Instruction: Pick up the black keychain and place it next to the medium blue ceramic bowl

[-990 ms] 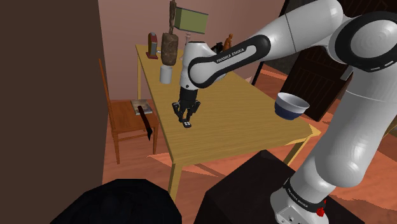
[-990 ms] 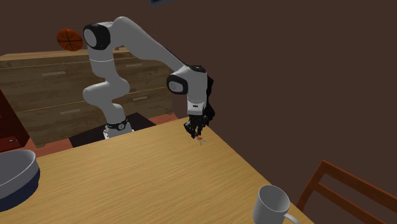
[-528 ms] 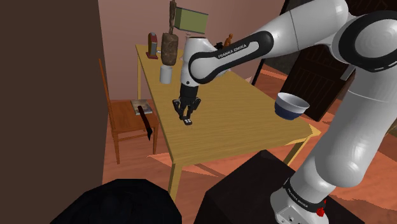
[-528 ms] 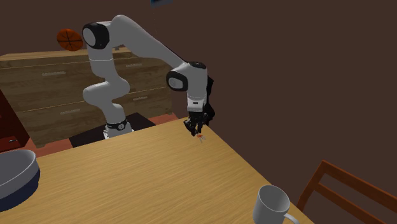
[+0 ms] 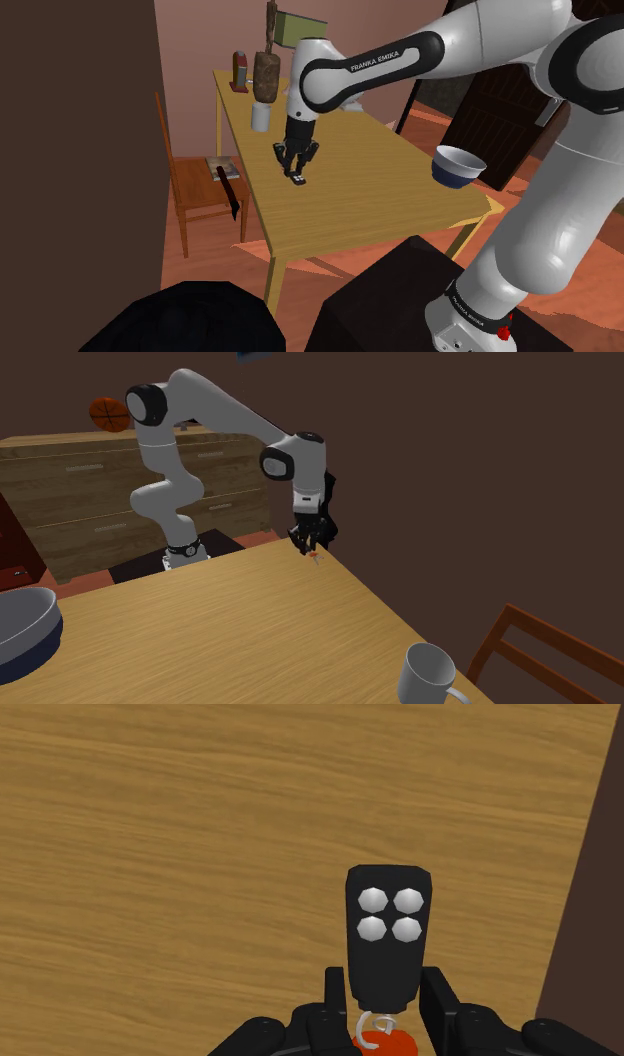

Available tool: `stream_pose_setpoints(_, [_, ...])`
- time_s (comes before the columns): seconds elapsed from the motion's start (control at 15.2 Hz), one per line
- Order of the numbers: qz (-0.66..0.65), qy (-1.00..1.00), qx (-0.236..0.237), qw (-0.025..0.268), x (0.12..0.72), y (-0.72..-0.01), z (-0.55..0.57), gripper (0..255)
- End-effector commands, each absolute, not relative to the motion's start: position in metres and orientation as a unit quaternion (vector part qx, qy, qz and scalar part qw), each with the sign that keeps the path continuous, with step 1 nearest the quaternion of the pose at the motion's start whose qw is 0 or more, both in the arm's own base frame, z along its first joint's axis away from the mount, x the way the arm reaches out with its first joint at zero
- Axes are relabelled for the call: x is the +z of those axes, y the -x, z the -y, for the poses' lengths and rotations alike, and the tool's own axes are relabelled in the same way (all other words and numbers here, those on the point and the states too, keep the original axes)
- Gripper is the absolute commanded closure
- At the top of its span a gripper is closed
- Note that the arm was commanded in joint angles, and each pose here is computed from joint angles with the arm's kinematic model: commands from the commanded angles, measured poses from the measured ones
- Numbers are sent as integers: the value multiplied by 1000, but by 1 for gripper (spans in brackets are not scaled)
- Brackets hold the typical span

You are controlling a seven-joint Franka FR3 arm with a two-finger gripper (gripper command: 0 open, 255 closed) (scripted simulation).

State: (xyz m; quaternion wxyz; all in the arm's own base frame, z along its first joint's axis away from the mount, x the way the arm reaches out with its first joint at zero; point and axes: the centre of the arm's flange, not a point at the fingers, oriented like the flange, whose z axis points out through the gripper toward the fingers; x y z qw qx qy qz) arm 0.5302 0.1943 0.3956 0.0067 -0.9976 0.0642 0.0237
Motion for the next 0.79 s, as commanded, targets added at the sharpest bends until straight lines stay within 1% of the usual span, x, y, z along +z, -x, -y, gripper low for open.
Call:
stream_pose_setpoints(0.0, [-64,998,24,7,407,-531,-195,255])
stream_pose_setpoints(0.73, [-64,998,24,7,465,-531,-195,255])
